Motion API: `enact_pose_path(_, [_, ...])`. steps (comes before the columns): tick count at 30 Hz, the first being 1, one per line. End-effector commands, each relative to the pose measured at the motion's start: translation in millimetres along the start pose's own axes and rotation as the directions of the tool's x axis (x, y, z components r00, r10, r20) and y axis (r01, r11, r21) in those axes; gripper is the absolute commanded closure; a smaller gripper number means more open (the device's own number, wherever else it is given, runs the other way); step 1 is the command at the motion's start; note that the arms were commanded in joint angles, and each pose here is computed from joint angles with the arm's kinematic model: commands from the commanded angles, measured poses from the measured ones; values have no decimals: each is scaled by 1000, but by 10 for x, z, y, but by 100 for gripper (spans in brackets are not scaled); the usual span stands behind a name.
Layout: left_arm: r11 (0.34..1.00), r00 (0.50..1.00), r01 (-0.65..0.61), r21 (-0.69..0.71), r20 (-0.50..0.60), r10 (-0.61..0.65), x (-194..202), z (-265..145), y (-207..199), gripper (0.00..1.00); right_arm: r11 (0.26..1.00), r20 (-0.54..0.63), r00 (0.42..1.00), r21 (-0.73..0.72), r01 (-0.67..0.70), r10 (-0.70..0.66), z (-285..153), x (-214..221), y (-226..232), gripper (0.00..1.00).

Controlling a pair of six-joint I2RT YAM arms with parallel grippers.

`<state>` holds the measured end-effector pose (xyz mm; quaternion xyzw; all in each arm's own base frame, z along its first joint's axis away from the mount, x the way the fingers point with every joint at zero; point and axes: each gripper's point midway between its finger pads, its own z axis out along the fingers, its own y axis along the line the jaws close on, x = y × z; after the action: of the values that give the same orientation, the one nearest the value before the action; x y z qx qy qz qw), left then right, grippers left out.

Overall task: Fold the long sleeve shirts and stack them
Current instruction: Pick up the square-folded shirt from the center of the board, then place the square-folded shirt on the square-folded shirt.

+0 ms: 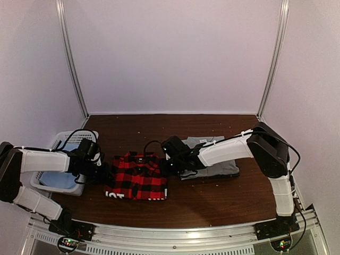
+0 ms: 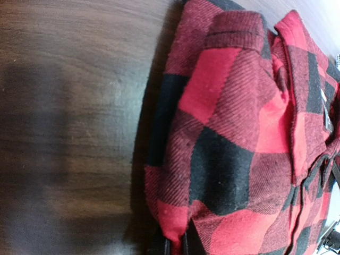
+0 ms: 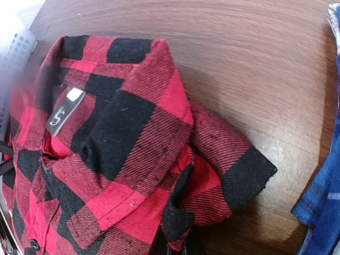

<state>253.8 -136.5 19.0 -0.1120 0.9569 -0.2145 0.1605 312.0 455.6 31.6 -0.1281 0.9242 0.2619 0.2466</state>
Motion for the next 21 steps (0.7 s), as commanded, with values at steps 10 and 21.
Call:
enact_pose_path(10, [988,993,-106,108,57,100,-313,-468,-530,100,998,77,995,0,59,-58,-347,-485,292,100])
enact_pose_path(21, [957,984,-170,236,97,151,-449,-806,-955,100,995,165,982,7,95,-95,-831,-962,452,100])
